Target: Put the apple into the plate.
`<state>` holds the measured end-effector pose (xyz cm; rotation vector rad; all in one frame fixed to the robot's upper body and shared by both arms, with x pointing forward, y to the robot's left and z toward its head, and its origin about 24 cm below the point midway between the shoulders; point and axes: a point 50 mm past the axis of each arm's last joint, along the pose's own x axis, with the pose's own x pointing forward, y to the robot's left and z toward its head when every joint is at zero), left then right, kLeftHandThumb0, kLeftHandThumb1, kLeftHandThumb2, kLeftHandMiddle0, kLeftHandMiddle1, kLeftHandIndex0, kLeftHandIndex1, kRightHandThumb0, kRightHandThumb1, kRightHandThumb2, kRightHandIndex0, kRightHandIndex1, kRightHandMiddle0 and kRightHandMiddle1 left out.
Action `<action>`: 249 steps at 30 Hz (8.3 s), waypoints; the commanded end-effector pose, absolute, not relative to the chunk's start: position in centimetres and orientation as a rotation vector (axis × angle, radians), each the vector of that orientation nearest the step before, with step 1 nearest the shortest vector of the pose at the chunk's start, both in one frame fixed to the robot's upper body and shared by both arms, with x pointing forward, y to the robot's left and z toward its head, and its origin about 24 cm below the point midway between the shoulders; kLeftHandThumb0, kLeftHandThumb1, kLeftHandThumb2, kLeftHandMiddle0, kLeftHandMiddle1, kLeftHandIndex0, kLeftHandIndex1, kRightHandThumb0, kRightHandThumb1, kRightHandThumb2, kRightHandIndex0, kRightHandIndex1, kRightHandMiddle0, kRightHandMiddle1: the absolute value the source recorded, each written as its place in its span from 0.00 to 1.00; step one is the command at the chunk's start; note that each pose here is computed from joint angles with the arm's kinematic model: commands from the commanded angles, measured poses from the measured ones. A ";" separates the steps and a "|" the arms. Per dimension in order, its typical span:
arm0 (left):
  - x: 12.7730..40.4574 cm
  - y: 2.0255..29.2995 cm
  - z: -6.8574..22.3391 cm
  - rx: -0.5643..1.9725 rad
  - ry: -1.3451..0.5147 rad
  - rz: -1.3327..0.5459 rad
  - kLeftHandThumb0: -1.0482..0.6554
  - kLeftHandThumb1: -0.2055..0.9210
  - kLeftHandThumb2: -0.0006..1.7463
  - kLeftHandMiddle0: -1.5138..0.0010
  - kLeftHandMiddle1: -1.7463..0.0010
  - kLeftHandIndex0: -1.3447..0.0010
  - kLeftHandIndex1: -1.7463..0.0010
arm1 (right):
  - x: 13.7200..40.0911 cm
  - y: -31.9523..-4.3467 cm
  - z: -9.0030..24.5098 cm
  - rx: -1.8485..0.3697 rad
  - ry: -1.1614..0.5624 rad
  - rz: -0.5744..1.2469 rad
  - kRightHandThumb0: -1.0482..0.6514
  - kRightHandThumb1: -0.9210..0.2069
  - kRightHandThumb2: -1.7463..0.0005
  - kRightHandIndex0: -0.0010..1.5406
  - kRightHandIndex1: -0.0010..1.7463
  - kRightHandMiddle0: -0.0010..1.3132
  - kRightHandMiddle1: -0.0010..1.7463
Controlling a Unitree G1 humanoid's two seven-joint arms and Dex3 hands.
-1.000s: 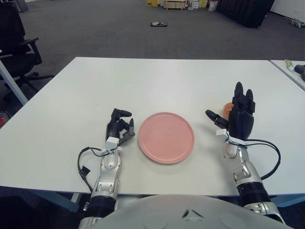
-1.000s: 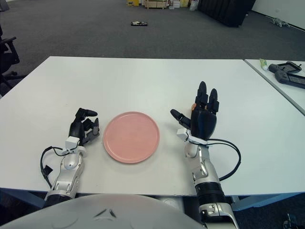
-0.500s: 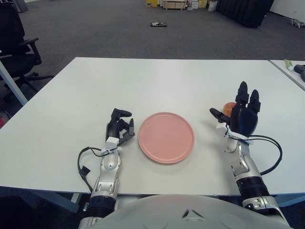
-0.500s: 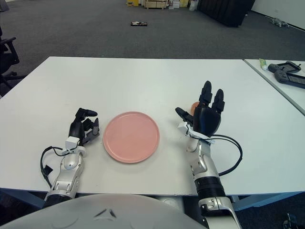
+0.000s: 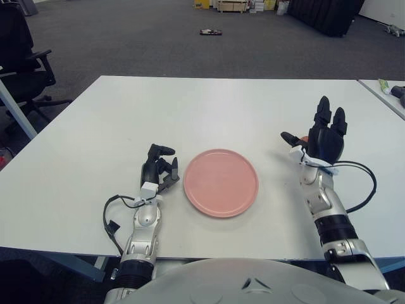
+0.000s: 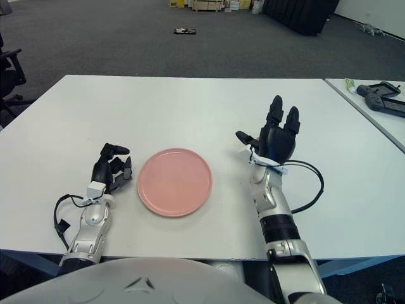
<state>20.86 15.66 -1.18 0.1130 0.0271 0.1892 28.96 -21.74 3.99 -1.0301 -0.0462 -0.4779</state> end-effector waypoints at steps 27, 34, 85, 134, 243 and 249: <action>20.7 15.9 -1.6 0.134 0.038 0.191 0.38 0.72 0.55 0.45 0.00 0.71 0.00 | 31.8 -24.1 -1.1 -1.053 0.564 -0.282 0.19 0.25 0.66 0.00 0.00 0.00 0.15; 20.6 15.9 -1.6 0.121 0.045 0.189 0.38 0.72 0.55 0.47 0.00 0.71 0.00 | 31.6 -23.9 -2.0 -1.060 0.683 -0.223 0.20 0.26 0.64 0.00 0.00 0.00 0.22; 20.5 16.0 -1.7 0.125 0.050 0.195 0.38 0.71 0.56 0.46 0.00 0.70 0.00 | 30.3 -23.7 -1.5 -0.902 0.342 -0.636 0.62 0.76 0.10 0.55 0.92 0.44 1.00; 20.4 15.9 -1.6 0.121 0.048 0.200 0.38 0.71 0.56 0.47 0.00 0.70 0.00 | 28.6 -20.2 4.4 -0.643 -0.248 -0.801 0.62 0.80 0.05 0.55 0.98 0.46 1.00; 20.6 15.7 -1.9 0.132 0.055 0.198 0.38 0.70 0.56 0.45 0.00 0.70 0.00 | 21.8 -7.9 2.3 -1.062 -0.355 0.649 0.17 0.35 0.54 0.01 0.23 0.01 0.40; 20.6 15.7 -1.9 0.133 0.064 0.204 0.38 0.71 0.56 0.46 0.00 0.70 0.00 | 21.7 -8.1 2.8 -1.035 -0.358 0.663 0.07 0.19 0.67 0.00 0.03 0.00 0.10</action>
